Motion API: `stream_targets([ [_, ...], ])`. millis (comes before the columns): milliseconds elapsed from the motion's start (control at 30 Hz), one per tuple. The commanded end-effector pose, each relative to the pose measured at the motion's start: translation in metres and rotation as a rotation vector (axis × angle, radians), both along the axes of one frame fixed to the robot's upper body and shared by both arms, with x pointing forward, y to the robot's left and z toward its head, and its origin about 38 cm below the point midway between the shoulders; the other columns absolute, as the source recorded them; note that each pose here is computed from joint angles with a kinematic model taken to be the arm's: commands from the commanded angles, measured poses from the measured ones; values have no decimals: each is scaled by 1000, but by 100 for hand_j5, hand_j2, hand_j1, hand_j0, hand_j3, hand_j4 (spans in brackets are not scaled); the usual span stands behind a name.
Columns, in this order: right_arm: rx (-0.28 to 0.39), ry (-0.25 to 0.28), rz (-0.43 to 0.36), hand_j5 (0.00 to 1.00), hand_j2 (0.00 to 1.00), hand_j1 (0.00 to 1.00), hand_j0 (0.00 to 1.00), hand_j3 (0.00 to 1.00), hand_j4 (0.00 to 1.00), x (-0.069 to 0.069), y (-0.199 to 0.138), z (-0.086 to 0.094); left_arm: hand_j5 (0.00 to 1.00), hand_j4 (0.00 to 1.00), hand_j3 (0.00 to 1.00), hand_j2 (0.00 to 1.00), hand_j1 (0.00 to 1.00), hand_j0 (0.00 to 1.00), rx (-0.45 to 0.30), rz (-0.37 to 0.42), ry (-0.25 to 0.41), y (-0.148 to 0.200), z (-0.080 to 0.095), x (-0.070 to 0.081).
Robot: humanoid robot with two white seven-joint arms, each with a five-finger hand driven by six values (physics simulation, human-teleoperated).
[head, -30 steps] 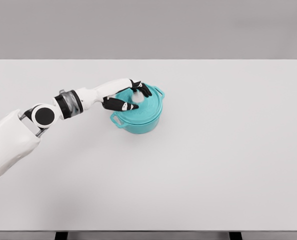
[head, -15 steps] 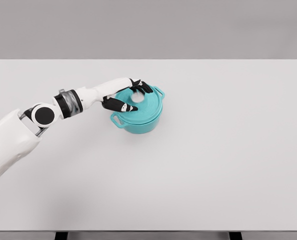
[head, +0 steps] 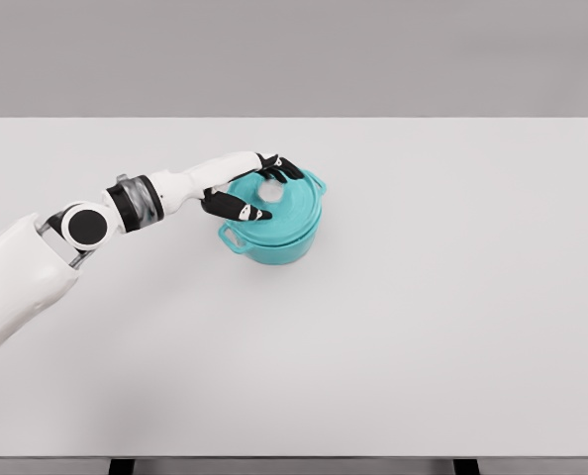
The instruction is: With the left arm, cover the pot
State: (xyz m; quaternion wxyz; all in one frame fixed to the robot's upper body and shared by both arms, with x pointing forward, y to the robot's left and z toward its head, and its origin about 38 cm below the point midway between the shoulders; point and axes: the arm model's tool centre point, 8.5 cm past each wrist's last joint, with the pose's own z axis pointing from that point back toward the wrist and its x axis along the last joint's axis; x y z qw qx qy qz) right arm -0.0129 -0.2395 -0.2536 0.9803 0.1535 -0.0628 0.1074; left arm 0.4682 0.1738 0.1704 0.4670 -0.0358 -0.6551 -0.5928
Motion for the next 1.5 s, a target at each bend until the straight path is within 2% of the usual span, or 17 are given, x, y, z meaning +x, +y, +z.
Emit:
stream_targets([
  [0,0,0,0,100,100,100,100,100,100,0,0,0,77,77,77,77,77,77,-4,3,3,1,0,0],
  [400,0,0,0,100,100,100,100,100,100,0,0,0,80,80,80,80,80,80,-3,2,2,1,0,0],
  [733,0,0,0,100,100,100,100,100,100,0,0,0,89,89,89,89,89,89,-11,-4,-1,1,2,-1],
  [867,0,0,0,100,100,100,100,100,100,0,0,0,91,91,91,91,91,91,-15,-11,-7,2,7,-2],
  [967,0,0,0,100,100,100,100,100,100,0,0,0,94,94,94,94,94,94,-32,-12,-9,9,17,-3],
  [1000,0,0,0,100,100,100,100,100,100,0,0,0,98,98,98,98,98,98,-31,-8,-12,15,21,-3],
  [1067,0,0,0,100,100,100,100,100,100,0,0,0,100,100,100,100,100,100,-38,-14,-14,27,32,-8],
  [1167,0,0,0,100,100,100,100,100,100,0,0,0,100,100,100,100,100,100,-32,-11,-32,49,48,-18],
  [1200,0,0,0,100,100,100,100,100,100,0,0,0,100,100,100,100,100,100,-30,-27,-52,61,64,-29],
  [1267,0,0,0,100,100,100,100,100,100,0,0,0,100,100,100,100,100,100,11,28,-98,105,93,-39],
  [1300,0,0,0,100,100,100,100,100,100,0,0,0,100,100,100,100,100,100,42,61,-110,129,98,-47],
  [1333,0,0,0,100,100,100,100,100,100,0,0,0,100,100,100,100,100,100,40,94,-127,146,103,-51],
  [1467,0,0,0,100,100,100,100,100,100,0,0,0,100,100,100,100,100,100,55,165,-116,178,96,-60],
])
